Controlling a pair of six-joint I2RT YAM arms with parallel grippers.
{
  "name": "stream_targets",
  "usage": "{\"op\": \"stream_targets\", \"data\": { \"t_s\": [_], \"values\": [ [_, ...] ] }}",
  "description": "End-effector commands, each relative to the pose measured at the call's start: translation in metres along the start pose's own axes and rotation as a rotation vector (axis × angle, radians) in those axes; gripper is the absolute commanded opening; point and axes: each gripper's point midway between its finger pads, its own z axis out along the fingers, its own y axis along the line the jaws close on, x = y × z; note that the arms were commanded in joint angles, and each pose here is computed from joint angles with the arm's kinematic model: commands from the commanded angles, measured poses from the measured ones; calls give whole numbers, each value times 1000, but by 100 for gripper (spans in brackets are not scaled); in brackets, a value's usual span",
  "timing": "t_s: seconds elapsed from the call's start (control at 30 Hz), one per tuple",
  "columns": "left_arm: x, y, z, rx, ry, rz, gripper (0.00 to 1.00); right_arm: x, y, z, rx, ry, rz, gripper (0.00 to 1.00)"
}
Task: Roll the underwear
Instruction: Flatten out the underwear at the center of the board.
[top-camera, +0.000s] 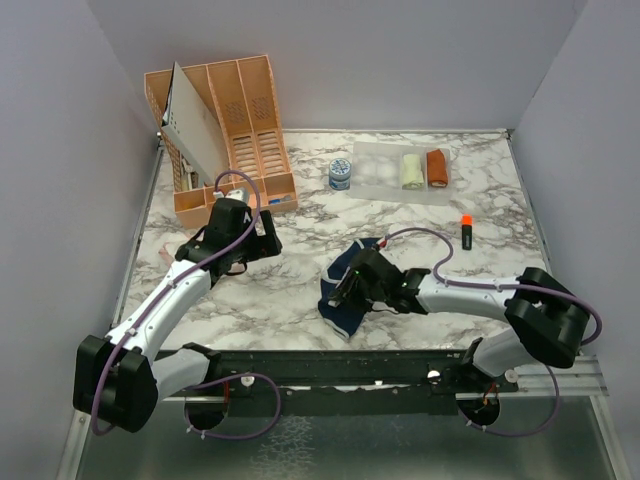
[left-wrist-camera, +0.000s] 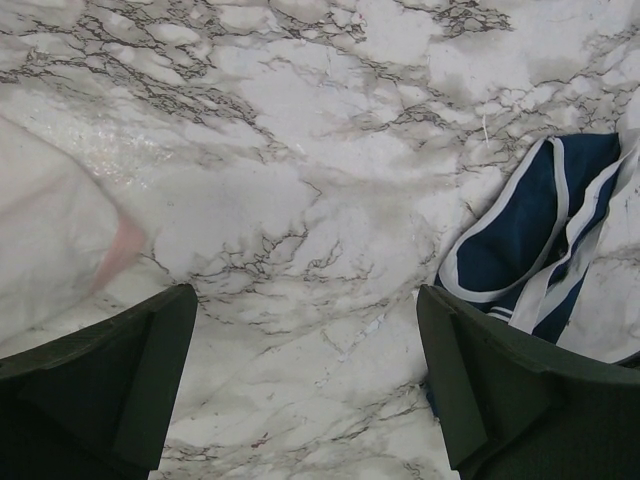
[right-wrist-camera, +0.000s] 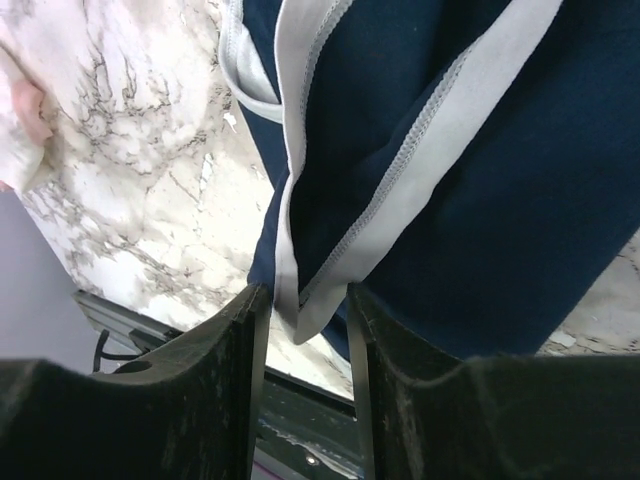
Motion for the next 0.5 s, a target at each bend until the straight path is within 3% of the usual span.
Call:
{"op": "stream_targets", "data": {
  "t_s": [0.0,0.03,0.13,0.2,0.33,0.47],
  "values": [
    [1,-2,0,29,2,6,99,1,5,7,-8,-2,2,37],
    [1,-3,0,32,1,6,99,1,5,9,-5,-1,-2,34],
    [1,-4,-2,37,-1,5,99,-2,13,9,-28,-12,-26,11],
    [1,-4,-3,39,-4,3,99,-6,24,4,-63,-26,-87,2],
    [-2,-11,-4,77,-8,18,99,-24,25,-20,-1,-85,-253,0],
    [-7,-36,-5,210,5,74,99,-44,-20,-54,163,-173,-343,0]
  ]
}}
